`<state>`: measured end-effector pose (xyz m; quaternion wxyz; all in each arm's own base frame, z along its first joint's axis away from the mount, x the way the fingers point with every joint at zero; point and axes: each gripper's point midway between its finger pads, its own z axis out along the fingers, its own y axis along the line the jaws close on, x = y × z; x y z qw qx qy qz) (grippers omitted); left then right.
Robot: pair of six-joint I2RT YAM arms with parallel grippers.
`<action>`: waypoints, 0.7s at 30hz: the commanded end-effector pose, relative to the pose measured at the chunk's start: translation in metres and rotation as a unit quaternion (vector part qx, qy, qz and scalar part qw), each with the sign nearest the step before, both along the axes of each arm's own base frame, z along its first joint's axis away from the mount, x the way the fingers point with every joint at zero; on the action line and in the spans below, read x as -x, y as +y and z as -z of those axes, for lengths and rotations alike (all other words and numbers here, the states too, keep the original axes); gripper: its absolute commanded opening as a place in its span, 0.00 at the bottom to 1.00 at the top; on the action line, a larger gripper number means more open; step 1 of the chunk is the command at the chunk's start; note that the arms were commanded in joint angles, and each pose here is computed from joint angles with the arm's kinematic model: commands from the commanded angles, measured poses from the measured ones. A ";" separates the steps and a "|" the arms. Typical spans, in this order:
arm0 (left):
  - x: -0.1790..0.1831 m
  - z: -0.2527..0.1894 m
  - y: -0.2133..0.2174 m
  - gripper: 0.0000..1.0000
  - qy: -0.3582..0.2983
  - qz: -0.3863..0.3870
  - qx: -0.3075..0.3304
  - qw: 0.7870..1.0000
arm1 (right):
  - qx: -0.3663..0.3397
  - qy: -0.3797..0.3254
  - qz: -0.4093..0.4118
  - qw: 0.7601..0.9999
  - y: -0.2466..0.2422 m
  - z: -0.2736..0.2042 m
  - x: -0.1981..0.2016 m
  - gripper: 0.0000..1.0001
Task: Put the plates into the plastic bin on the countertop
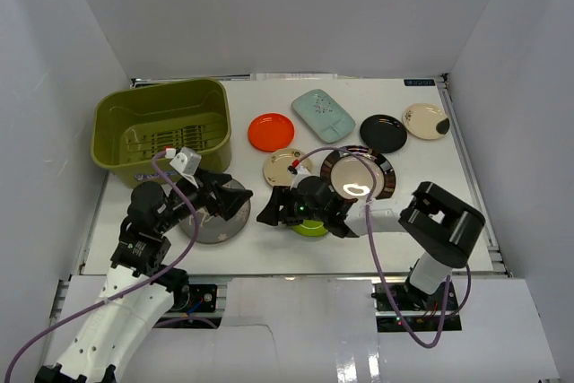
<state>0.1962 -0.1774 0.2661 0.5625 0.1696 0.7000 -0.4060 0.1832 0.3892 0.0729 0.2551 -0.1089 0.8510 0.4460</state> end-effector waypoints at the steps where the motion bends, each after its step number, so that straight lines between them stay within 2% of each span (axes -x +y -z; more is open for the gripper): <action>1: 0.002 -0.015 0.002 0.98 -0.019 -0.002 -0.001 1.000 | -0.068 0.013 0.054 0.996 0.024 -0.015 -0.020 0.74; 5: 0.000 -0.013 0.003 0.98 -0.010 -0.009 -0.001 1.000 | -0.078 0.046 0.075 0.993 0.031 0.008 -0.024 0.73; 10: -0.004 -0.009 0.005 0.98 0.008 -0.027 0.004 1.000 | -0.103 0.093 0.081 0.987 0.051 0.027 -0.027 0.67; 14: -0.002 -0.004 0.010 0.98 0.038 -0.044 0.004 0.998 | -0.117 0.104 0.098 0.983 0.054 0.034 -0.033 0.60; 21: 0.000 -0.003 0.030 0.98 0.071 -0.104 -0.007 0.992 | -0.129 0.105 0.093 0.982 0.071 0.040 -0.042 0.59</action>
